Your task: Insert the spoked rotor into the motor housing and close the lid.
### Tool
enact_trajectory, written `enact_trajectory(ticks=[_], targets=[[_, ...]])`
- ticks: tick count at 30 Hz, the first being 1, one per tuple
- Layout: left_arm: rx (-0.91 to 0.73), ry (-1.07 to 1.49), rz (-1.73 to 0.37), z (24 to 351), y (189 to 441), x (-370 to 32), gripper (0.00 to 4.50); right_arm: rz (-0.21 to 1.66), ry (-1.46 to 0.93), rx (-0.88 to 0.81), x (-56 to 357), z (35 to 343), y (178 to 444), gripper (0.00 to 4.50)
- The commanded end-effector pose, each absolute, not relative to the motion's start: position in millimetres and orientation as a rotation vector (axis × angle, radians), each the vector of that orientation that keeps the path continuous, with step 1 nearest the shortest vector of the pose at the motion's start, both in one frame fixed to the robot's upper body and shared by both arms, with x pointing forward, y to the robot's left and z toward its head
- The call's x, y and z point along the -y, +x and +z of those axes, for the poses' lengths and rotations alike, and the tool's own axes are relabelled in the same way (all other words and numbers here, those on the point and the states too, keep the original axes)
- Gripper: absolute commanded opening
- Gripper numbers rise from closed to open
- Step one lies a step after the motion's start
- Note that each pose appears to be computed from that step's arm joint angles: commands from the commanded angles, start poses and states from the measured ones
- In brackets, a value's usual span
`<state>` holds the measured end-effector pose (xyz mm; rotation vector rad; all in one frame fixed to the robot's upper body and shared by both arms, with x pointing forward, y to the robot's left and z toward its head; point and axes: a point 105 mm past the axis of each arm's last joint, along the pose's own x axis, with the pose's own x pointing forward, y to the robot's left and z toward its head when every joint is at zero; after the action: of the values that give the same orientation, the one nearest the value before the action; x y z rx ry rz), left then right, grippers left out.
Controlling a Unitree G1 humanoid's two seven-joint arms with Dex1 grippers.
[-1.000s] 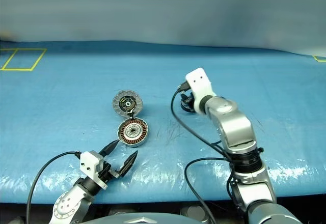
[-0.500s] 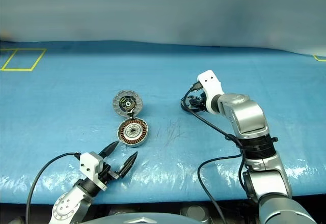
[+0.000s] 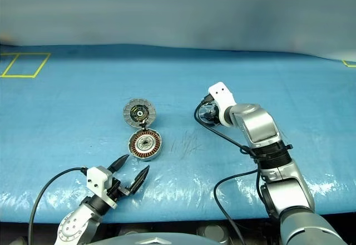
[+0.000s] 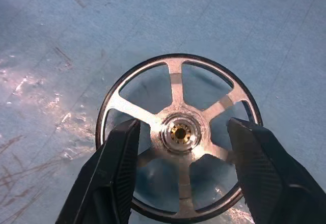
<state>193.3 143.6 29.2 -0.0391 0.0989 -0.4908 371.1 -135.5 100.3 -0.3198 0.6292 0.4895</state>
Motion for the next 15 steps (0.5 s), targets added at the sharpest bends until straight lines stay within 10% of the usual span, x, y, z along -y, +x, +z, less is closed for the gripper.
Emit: enact_trajectory(ticks=[1,4,10,15], targets=[[-0.044,-0.035,-0.490,42,194,-141,4.50,0.492,-0.337,-0.607,132,111,375,2.82],[-0.044,-0.039,-0.482,41,193,-141,4.50,0.495,-0.346,-0.633,133,105,371,2.82],[-0.047,-0.043,-0.477,40,191,-140,4.50,0.497,-0.351,-0.644,132,101,364,1.36],[-0.051,-0.041,-0.479,39,191,-140,4.50,0.474,-0.386,-0.644,138,100,358,1.26]])
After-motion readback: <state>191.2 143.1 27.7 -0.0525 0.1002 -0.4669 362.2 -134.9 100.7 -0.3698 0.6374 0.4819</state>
